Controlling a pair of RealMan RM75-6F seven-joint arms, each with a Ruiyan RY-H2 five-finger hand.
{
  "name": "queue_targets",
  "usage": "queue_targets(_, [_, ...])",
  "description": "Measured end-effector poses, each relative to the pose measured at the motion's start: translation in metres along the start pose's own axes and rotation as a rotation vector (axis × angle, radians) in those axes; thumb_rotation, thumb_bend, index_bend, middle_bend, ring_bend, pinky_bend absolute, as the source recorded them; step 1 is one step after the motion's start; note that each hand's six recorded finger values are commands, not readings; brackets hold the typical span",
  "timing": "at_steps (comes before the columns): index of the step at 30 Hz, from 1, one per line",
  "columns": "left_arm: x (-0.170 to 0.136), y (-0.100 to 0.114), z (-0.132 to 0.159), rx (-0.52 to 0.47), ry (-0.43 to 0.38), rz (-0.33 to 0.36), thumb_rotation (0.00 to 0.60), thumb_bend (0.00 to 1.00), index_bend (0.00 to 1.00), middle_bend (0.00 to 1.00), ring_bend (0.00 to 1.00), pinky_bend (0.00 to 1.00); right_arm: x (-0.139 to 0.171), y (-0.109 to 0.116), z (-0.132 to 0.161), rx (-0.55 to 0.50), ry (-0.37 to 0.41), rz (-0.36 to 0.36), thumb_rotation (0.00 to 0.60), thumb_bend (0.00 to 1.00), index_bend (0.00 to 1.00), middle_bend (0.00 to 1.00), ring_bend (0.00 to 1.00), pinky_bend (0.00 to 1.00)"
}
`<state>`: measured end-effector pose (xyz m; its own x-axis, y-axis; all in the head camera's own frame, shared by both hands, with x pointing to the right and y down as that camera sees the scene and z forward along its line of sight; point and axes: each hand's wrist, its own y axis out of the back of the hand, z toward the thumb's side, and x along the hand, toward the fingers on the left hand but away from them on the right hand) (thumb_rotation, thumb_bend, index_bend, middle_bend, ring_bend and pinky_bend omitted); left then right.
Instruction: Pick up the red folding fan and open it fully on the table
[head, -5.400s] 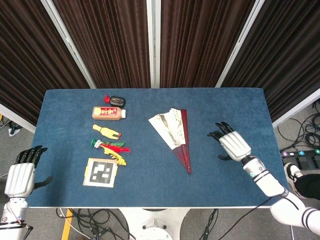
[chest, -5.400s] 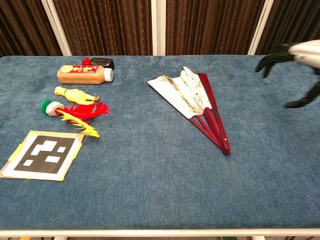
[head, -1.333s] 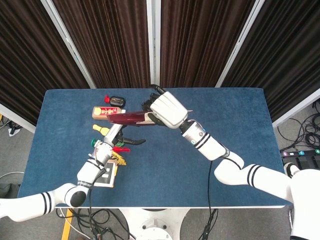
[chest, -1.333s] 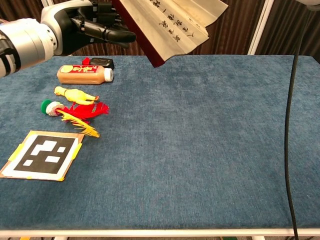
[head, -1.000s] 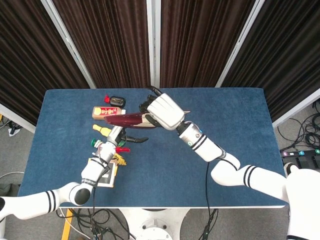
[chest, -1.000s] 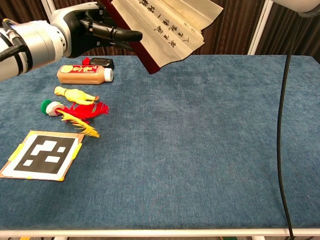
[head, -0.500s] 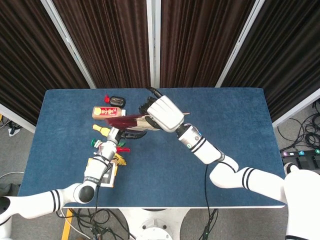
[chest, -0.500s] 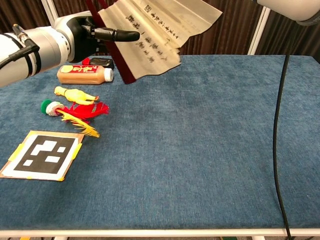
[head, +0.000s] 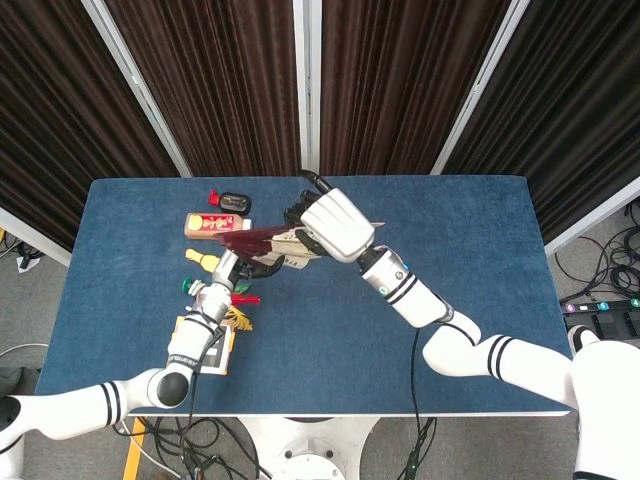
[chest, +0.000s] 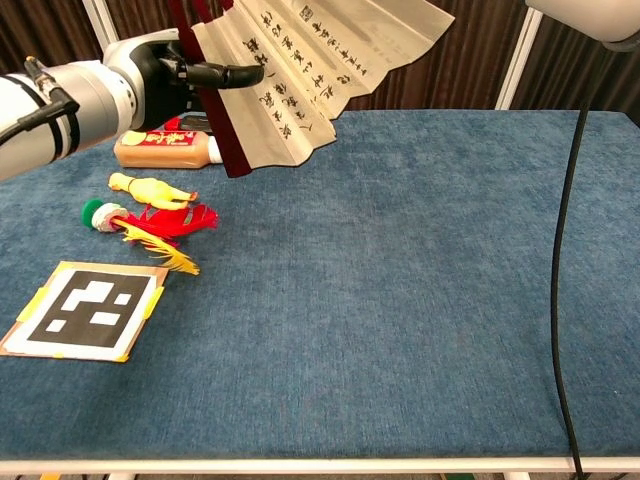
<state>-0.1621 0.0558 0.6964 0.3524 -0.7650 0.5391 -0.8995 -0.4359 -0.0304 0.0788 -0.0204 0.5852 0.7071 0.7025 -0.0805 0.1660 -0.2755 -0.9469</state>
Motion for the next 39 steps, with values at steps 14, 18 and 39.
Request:
queue_targets(14, [-0.011,0.024,-0.012,0.174,0.01,0.003,0.6,0.53,0.64,0.65,0.48,0.46,0.022,0.003,-0.021,0.066,0.001,0.023,0.6,0.73,1.0,0.82,0.43,0.12])
queue_targets(18, [-0.016,0.031,-0.019,0.224,0.017,0.001,0.6,0.53,0.64,0.65,0.48,0.46,0.028,0.008,-0.028,0.093,0.004,0.032,0.6,0.73,1.0,0.82,0.43,0.12])
queue_targets(39, [-0.028,0.079,-0.022,0.653,0.022,0.074,0.6,0.53,0.64,0.65,0.48,0.46,0.066,0.021,-0.045,0.344,0.08,0.131,0.6,0.75,1.0,0.84,0.46,0.12])
